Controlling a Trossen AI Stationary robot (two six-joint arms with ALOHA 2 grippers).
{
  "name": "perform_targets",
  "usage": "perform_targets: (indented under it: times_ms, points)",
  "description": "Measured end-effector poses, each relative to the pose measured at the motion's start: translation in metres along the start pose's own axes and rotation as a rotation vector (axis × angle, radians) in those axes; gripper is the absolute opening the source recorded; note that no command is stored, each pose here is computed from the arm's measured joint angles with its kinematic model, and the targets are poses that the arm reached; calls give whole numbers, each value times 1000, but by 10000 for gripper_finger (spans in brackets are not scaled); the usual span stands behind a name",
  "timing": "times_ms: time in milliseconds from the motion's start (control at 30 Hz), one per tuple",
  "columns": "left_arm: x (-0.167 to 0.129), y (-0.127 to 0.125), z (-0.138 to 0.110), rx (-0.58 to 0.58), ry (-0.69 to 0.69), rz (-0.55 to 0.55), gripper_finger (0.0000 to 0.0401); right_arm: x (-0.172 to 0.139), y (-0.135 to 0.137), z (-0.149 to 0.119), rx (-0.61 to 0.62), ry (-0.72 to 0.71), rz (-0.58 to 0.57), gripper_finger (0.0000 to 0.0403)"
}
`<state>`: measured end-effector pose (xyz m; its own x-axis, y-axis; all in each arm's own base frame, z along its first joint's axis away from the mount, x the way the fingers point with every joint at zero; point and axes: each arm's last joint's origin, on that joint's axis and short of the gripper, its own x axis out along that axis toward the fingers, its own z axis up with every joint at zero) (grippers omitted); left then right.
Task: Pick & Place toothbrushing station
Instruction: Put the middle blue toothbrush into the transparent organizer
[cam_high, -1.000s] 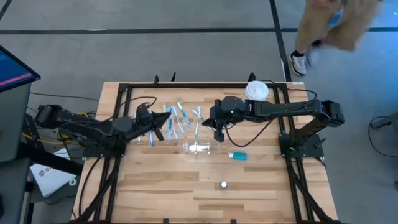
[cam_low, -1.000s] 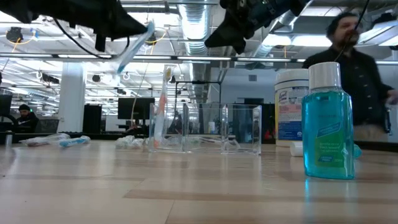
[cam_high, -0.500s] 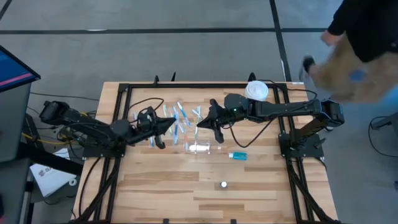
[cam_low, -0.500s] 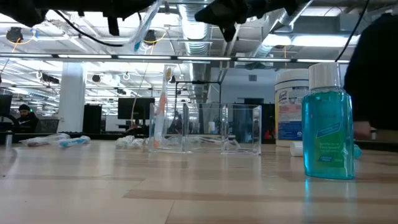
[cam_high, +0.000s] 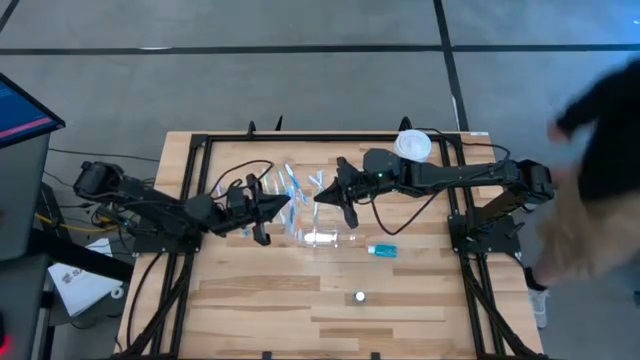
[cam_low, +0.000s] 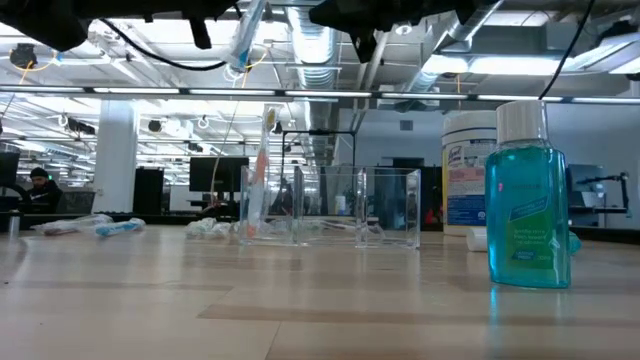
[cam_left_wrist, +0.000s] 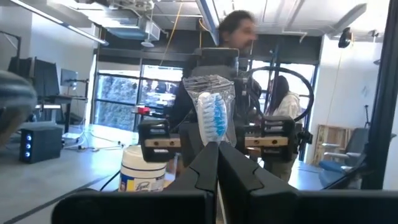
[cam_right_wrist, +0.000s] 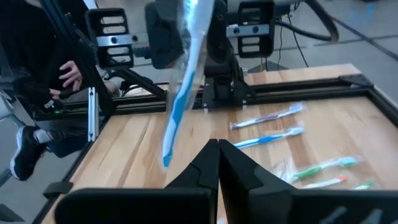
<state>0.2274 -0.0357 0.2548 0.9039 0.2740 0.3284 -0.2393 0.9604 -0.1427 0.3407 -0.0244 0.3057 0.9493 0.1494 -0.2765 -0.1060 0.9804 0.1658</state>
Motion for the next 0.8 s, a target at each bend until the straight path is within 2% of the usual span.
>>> perform_targets:
  times_ms: [133,233,367,567,800]
  points:
    - [9,-5,-5,33,17,-1,0,0,0,-1,-19,5,3,0]
    - [15,-8,-5,50,15,-1,0,0,4,0,-49,3,53,9]
    - [22,-12,-7,63,21,-8,0,2,13,0,-72,-5,121,42]
    - [30,-16,-12,71,35,-25,0,3,18,3,-85,-39,126,96]
    - [33,-19,-12,88,29,-40,0,3,18,3,-86,-43,124,122]
